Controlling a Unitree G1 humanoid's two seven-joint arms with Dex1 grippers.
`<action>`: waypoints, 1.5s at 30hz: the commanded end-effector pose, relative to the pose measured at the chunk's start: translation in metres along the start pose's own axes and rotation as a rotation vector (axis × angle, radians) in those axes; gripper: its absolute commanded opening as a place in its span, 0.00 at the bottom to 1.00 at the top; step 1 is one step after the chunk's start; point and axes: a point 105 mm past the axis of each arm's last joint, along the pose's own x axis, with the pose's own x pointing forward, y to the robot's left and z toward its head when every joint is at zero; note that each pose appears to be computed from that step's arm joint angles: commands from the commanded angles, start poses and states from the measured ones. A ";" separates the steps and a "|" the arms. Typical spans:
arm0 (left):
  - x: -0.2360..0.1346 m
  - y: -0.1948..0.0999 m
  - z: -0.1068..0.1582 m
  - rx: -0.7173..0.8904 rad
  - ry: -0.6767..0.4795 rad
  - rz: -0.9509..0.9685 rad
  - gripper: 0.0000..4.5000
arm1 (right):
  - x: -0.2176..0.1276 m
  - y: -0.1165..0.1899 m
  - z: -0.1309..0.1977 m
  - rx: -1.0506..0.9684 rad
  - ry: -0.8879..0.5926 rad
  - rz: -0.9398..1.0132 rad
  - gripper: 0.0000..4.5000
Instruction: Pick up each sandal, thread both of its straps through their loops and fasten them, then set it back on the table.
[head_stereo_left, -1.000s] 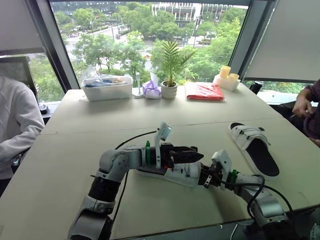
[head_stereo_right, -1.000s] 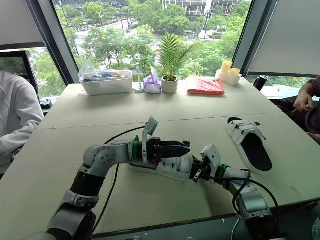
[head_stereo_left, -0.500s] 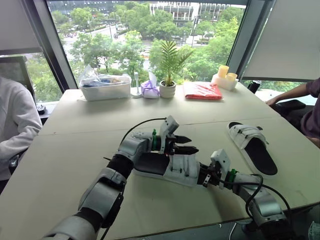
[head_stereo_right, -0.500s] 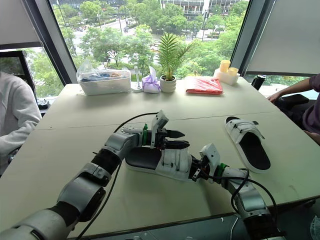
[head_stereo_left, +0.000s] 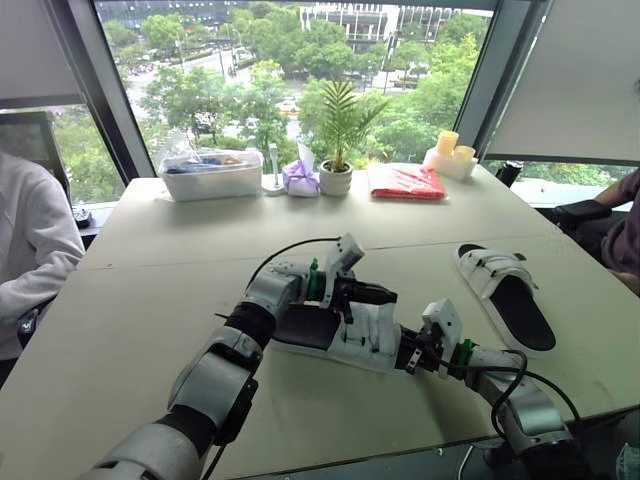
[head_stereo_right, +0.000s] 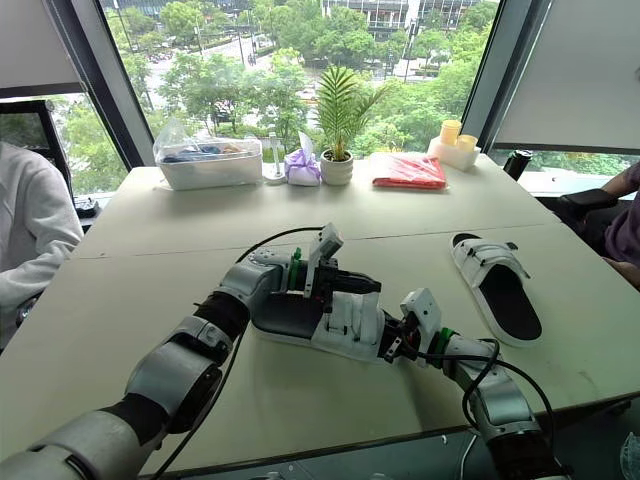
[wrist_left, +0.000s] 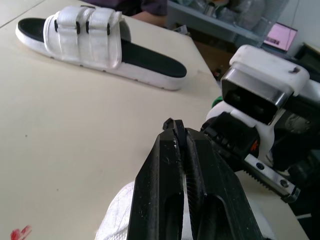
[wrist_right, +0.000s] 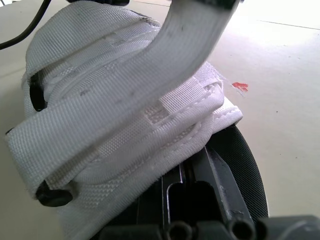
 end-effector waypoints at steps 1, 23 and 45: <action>-0.003 -0.009 0.044 0.039 -0.125 -0.040 0.01 | -0.003 0.005 -0.041 0.086 0.133 -0.027 0.00; 0.001 0.041 -0.020 0.198 0.231 0.279 0.35 | -0.001 0.008 -0.040 0.087 0.117 -0.039 0.00; -0.099 -0.047 -0.016 -0.176 -0.063 0.310 0.99 | -0.046 -0.023 0.062 -0.158 -0.012 -0.091 0.00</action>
